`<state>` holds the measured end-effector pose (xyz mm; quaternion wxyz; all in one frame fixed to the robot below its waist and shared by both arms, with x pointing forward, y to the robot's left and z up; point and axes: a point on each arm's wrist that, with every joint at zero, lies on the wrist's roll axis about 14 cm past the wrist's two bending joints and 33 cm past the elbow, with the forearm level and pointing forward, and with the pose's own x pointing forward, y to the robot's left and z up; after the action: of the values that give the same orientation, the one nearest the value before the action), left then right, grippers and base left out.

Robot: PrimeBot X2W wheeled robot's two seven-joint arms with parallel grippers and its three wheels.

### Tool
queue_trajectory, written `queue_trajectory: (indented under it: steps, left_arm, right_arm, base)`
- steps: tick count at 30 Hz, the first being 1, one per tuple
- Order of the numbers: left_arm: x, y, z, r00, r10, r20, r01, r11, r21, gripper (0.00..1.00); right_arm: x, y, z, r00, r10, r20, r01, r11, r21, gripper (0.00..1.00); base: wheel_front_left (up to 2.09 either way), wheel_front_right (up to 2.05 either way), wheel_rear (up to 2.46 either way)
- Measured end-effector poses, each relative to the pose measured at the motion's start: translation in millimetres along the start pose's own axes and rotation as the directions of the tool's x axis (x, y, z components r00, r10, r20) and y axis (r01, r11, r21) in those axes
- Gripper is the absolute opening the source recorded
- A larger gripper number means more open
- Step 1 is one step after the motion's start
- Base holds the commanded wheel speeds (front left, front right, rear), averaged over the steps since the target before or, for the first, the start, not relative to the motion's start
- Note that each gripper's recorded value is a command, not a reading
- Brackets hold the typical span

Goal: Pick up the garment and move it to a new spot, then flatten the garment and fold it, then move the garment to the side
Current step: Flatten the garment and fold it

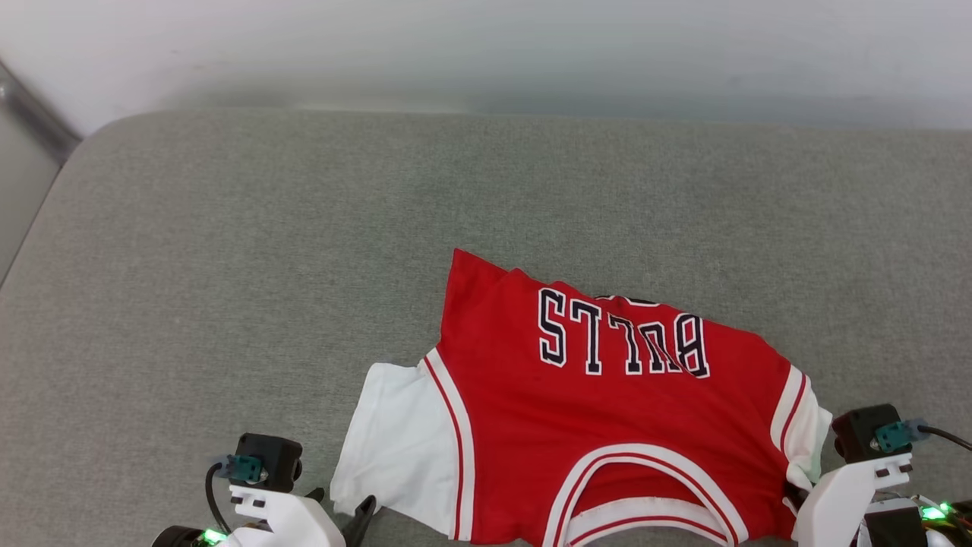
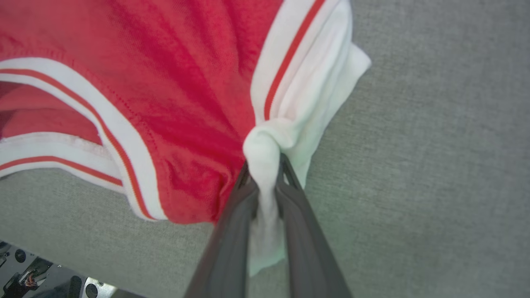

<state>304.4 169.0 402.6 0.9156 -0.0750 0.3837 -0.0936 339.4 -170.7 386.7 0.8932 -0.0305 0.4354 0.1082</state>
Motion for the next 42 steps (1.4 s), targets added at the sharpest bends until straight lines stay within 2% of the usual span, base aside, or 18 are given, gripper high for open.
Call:
queue_trajectory:
  steps: [11,12,14,15,24,29,32,36,42]
  left_arm:
    - [21.4,4.6,-19.3,0.993,0.013,-0.12,-0.014,1.0,-0.011,1.0]
    - [23.7,3.0,-20.6,0.991,0.004,-0.132,-0.005,1.0,-0.009,0.84]
    - [26.9,2.8,-21.9,0.989,-0.005,-0.146,0.004,1.0,-0.009,0.09]
    - [28.3,3.6,-22.3,0.989,-0.005,-0.15,0.003,1.0,-0.009,0.0]
    - [25.1,-2.3,-12.1,0.995,-0.035,-0.089,0.032,0.999,-0.029,0.0]
    - [7.4,-12.8,24.1,0.994,-0.074,0.083,0.079,0.995,-0.062,0.0]
    - [-8.8,-11.1,45.4,0.984,-0.074,0.165,0.08,0.996,-0.027,0.0]
    - [-35.4,-14.9,81.6,0.95,-0.092,0.299,0.093,0.996,0.01,0.0]
    - [-79.8,-16.6,139.3,0.861,-0.106,0.498,0.067,0.993,0.096,0.0]
  right_arm:
    - [11.4,-2.1,3.9,1.0,0.006,-0.015,-0.006,1.0,-0.013,0.0]
    - [12.5,-2.7,4.4,1.0,0.006,-0.017,-0.006,1.0,-0.018,0.0]
    - [14.6,-3.5,7.0,1.0,0.008,-0.016,-0.009,1.0,-0.026,0.0]
    - [15.2,-4.1,7.4,1.0,0.009,-0.018,-0.009,0.999,-0.031,0.0]
    - [10.4,-5.3,17.5,1.0,0.011,0.01,-0.01,0.999,-0.051,0.0]
    - [-3.6,-3.8,32.0,0.997,0.02,0.072,-0.015,0.998,-0.066,0.0]
    - [-15.1,-7.2,42.6,0.994,0.016,0.111,-0.005,0.995,-0.096,0.0]
    - [-35.6,-9.4,71.3,0.976,0.027,0.214,-0.004,0.995,-0.103,0.0]
    - [-79.6,-16.5,133.8,0.91,0.027,0.413,0.037,0.989,-0.144,0.0]
  base:
    - [0.0,0.0,0.0]
    - [0.0,0.0,0.0]
    - [0.0,0.0,0.0]
    - [0.0,0.0,0.0]
    - [0.0,0.0,0.0]
    - [0.0,0.0,0.0]
    - [0.0,0.0,0.0]
    - [0.0,0.0,0.0]
    - [0.0,0.0,0.0]
